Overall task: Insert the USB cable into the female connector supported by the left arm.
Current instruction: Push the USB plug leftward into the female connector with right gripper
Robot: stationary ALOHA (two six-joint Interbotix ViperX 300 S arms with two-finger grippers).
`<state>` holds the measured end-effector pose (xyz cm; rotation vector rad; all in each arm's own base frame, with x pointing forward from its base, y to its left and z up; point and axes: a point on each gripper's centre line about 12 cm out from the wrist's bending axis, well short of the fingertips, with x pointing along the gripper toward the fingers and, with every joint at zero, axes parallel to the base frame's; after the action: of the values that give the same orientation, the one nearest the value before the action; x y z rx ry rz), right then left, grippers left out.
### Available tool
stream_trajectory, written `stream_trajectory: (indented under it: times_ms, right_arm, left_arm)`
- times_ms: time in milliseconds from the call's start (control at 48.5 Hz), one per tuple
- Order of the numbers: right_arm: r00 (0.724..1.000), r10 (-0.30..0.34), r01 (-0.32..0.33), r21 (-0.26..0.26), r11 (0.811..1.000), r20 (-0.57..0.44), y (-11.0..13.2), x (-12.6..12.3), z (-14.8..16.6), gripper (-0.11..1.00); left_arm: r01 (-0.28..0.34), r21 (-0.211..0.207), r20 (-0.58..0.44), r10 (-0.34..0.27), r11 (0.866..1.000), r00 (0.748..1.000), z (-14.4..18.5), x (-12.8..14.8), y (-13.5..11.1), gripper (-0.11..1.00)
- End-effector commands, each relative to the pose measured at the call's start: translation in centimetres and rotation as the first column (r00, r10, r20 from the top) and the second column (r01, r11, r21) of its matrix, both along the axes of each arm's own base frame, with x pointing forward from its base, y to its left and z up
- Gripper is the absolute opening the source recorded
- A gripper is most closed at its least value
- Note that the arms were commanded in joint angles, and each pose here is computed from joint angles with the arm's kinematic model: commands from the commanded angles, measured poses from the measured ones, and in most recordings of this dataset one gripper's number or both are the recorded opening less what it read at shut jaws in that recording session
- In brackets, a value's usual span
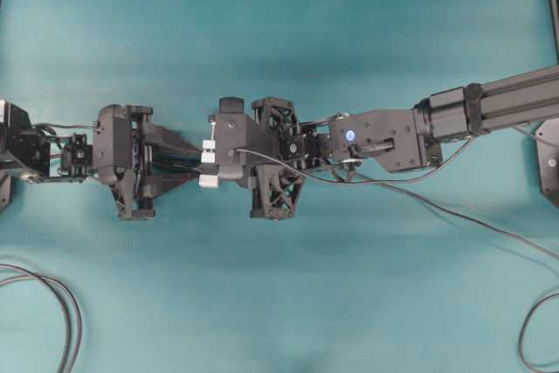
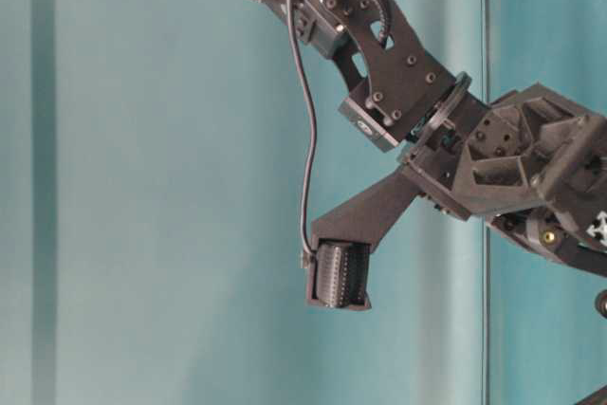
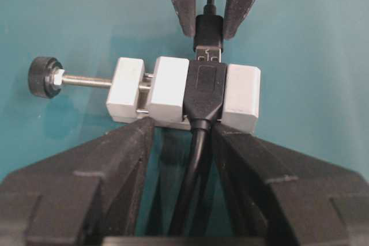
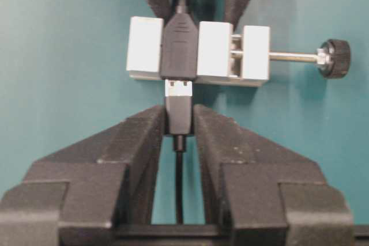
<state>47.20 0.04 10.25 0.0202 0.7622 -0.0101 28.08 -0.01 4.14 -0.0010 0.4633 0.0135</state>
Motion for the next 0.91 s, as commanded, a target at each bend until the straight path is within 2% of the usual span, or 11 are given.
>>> stream_trajectory:
  times_ms: [0,433,887]
  right_arm:
    - [0.998,-0.003,0.003,0.000,1.000,0.063,-0.2,1.0,2.1,0.22]
    - [0.999,0.002,-0.002,0.003,1.000,0.051,0.2,1.2,1.3,0.22]
    - [0.997,0.005,-0.005,0.001,1.000,0.083,0.2,2.5,2.1,0.22]
  left_arm:
    - [0.015,0.006,0.049,-0.015,1.000,0.999,0.8,1.6,-0.3,0.58]
    - [0.016,0.004,0.070,-0.016,1.000,0.997,1.0,2.1,-0.4,0.58]
    - [0.017,0.007,0.078,-0.017,1.000,0.997,1.2,2.6,-0.4,0.58]
